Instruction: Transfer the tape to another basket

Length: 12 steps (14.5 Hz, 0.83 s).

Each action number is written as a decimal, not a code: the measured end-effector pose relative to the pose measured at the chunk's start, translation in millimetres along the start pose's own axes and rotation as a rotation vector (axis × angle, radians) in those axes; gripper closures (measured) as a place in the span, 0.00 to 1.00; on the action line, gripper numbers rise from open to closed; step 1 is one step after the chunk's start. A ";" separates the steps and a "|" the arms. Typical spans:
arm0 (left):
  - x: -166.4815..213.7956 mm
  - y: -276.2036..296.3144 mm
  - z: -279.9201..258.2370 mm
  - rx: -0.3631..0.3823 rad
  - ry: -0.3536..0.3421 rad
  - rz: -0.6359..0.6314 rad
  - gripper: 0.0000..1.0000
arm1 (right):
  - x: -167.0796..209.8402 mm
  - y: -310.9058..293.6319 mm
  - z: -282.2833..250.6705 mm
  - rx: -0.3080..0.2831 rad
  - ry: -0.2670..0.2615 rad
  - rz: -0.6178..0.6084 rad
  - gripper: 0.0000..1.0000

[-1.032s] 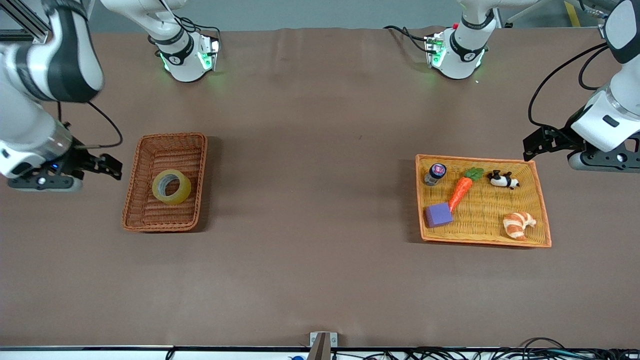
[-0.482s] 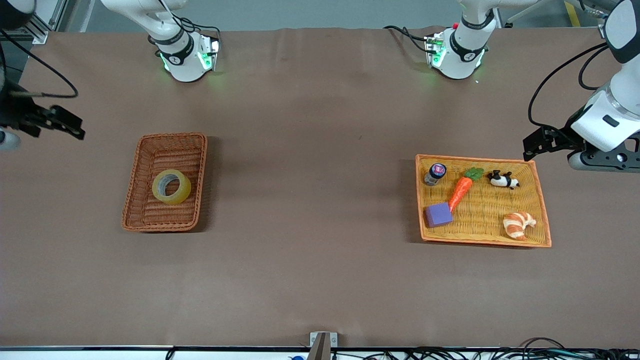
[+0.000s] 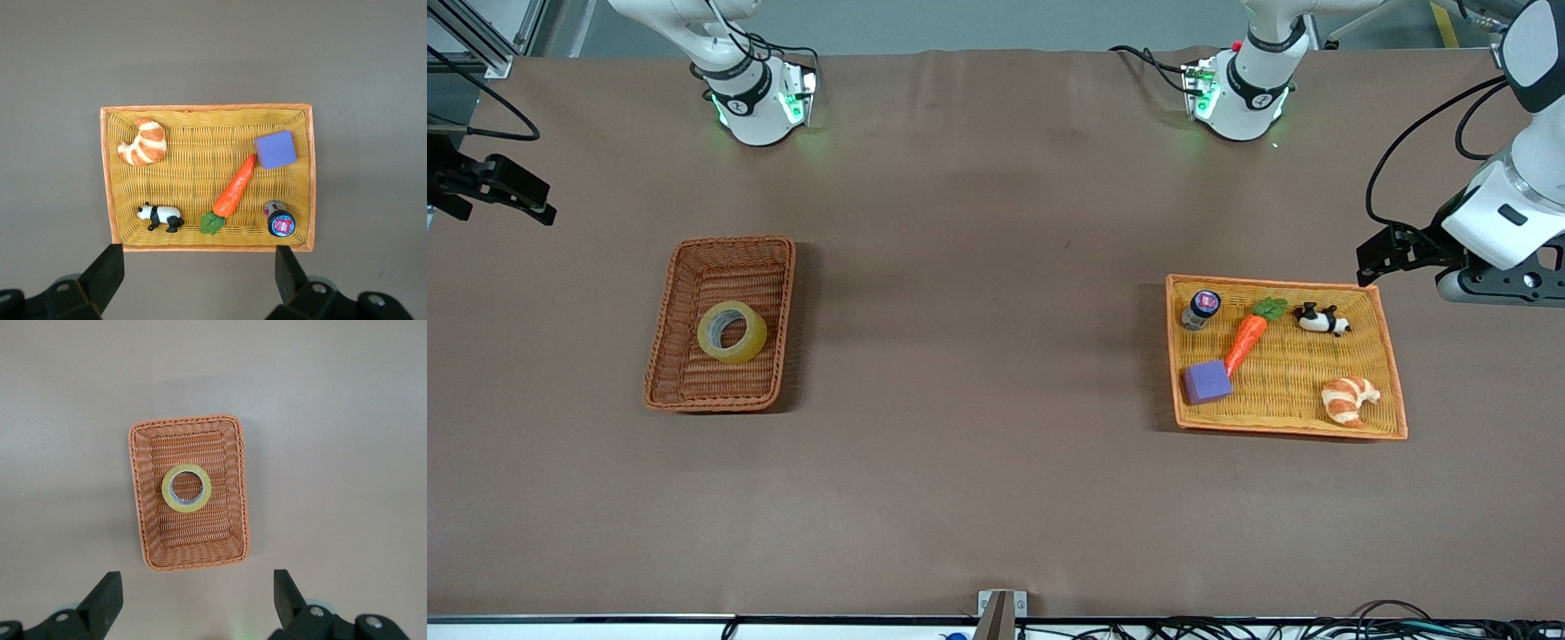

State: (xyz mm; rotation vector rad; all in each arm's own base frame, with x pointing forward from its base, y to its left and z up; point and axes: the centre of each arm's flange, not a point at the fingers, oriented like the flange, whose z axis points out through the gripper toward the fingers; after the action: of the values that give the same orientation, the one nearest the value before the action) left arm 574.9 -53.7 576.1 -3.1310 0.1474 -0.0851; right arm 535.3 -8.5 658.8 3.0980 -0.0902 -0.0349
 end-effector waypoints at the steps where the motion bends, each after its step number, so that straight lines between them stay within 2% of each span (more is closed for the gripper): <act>1: 0.0 0.0 0.0 0.000 0.000 0.000 0.00 | 1.8 0.4 0.9 0.000 -0.002 0.001 0.00; 12: 4.2 -0.2 -7.8 -0.001 0.025 -0.029 0.00 | 10.0 2.0 12.5 0.019 -0.012 0.006 0.00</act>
State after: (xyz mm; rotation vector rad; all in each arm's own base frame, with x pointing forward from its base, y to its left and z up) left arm 578.6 -53.9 584.0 -3.1340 0.1029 -0.1245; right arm 544.9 -11.6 646.1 3.1169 -0.1010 -0.0528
